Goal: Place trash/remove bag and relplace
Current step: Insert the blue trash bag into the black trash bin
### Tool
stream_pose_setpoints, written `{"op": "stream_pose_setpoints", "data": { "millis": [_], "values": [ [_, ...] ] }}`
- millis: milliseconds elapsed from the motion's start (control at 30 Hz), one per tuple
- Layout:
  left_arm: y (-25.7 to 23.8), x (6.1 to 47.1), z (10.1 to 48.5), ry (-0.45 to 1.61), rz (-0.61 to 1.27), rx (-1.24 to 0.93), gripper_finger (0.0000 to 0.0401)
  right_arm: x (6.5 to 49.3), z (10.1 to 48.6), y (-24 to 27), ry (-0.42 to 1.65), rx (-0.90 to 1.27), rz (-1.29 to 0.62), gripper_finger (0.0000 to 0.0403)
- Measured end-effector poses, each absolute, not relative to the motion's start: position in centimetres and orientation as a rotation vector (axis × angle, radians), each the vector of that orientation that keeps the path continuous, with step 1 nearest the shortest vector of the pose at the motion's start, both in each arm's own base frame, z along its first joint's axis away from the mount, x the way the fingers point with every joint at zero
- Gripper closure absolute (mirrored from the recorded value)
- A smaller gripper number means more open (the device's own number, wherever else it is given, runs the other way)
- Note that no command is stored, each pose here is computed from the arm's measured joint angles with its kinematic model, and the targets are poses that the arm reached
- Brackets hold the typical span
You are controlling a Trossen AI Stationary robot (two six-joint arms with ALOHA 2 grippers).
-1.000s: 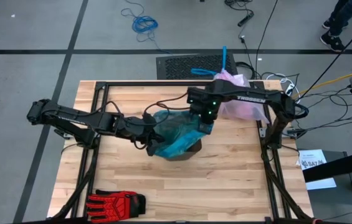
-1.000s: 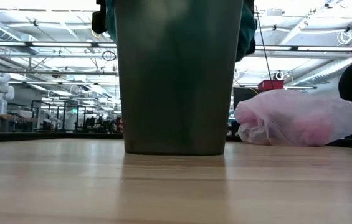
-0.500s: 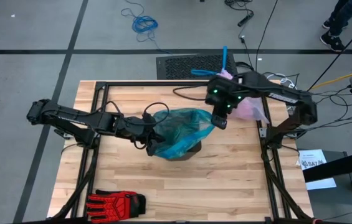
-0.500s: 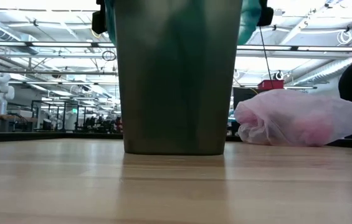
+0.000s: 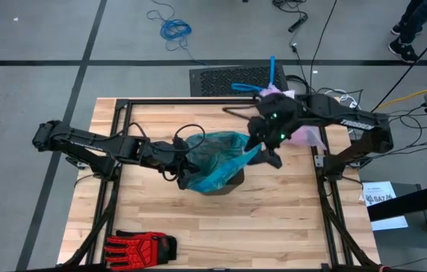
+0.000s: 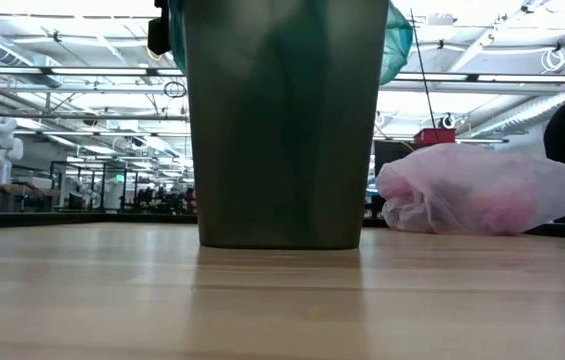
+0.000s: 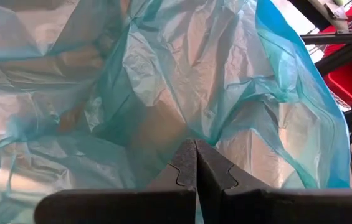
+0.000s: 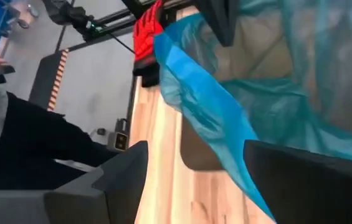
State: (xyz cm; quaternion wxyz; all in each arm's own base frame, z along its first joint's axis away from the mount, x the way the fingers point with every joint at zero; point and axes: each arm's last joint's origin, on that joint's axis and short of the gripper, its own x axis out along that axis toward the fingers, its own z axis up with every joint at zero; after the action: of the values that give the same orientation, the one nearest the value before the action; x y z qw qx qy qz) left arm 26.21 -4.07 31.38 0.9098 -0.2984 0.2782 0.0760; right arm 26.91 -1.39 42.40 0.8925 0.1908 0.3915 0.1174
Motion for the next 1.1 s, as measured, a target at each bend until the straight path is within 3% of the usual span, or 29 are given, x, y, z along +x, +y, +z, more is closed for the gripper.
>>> {"op": "stream_pose_setpoints", "data": {
  "millis": [400,600,700,1000,1100],
  "values": [
    [-4.2,26.2,31.4,0.596,0.107,-0.609,0.0400,31.5,39.0,-0.7,0.899,0.353,0.132,0.0154],
    [-4.2,26.2,31.4,0.599,0.099,-0.604,0.0400,32.4,38.0,-0.3,0.947,0.467,0.210,0.0171],
    [-4.2,26.2,31.4,0.600,0.099,-0.604,0.0400,32.4,38.1,0.8,0.953,0.496,0.227,0.0207],
    [-4.2,26.2,31.3,0.602,0.100,-0.603,0.0400,31.7,38.3,6.0,0.977,0.430,0.191,0.0373],
    [-4.2,26.2,31.3,0.603,0.100,-0.603,0.0400,31.4,38.3,7.6,0.966,0.392,0.144,0.0398]
  ]
}}
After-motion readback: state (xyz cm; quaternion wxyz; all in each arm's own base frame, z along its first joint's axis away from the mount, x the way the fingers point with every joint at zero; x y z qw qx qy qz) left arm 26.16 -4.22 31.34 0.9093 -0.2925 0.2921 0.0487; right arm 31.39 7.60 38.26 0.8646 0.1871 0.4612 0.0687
